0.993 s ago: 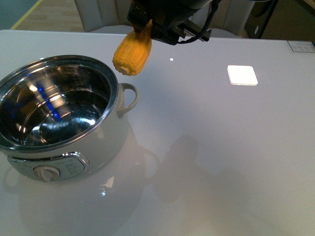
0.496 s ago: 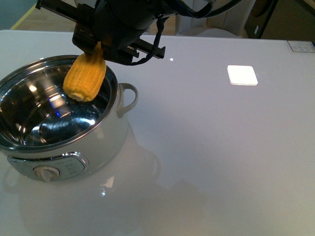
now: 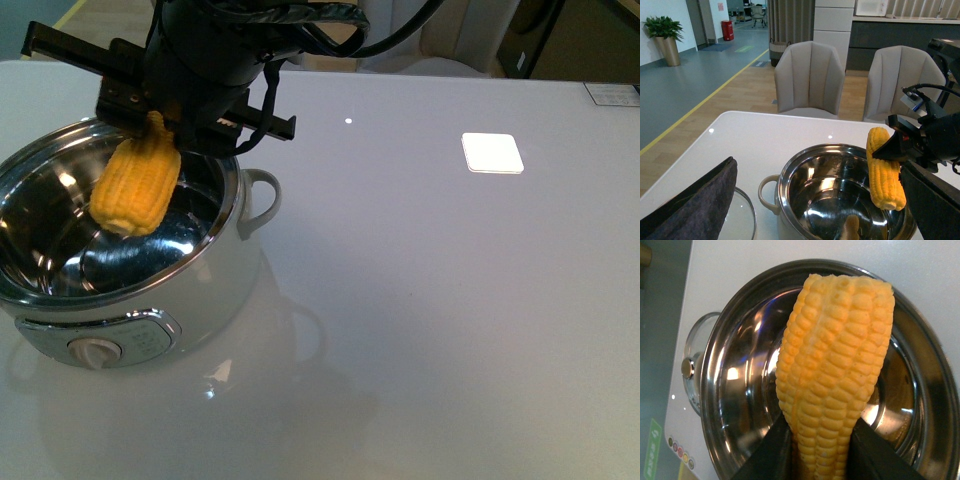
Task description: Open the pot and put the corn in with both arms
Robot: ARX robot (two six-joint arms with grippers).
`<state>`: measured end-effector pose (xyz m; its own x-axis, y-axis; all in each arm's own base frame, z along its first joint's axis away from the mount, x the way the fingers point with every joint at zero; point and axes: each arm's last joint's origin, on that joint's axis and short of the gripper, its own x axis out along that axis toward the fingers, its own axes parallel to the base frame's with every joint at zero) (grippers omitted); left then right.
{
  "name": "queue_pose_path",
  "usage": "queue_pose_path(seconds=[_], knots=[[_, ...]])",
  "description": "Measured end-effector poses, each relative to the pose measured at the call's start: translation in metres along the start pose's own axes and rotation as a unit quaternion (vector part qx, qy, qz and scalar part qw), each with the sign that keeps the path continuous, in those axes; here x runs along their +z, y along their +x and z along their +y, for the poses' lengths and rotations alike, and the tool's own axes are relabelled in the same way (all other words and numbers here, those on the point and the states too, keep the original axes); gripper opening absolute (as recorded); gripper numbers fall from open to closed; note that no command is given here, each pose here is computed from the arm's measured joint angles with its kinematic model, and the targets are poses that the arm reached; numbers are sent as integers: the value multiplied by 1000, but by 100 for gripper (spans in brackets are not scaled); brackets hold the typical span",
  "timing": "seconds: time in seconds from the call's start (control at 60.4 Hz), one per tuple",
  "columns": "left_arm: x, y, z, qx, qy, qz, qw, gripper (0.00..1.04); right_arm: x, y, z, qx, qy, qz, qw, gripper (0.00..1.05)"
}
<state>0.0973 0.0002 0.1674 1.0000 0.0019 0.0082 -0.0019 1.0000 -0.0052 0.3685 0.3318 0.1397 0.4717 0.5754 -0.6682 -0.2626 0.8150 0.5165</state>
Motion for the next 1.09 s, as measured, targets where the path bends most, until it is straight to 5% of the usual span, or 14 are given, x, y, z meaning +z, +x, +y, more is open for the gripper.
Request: queue_pose_path(seconds=[0.463, 0.745, 1.092], knots=[[0, 0, 0, 0, 0, 0, 1000, 98, -8, 2, 6, 3, -7, 13, 1000, 97], [0, 0, 0, 0, 0, 0, 1000, 98, -3, -17, -26, -32, 13, -33, 999, 96], [0, 0, 0, 0, 0, 0, 1000, 98, 27, -132, -90, -130, 21, -190, 973, 96]])
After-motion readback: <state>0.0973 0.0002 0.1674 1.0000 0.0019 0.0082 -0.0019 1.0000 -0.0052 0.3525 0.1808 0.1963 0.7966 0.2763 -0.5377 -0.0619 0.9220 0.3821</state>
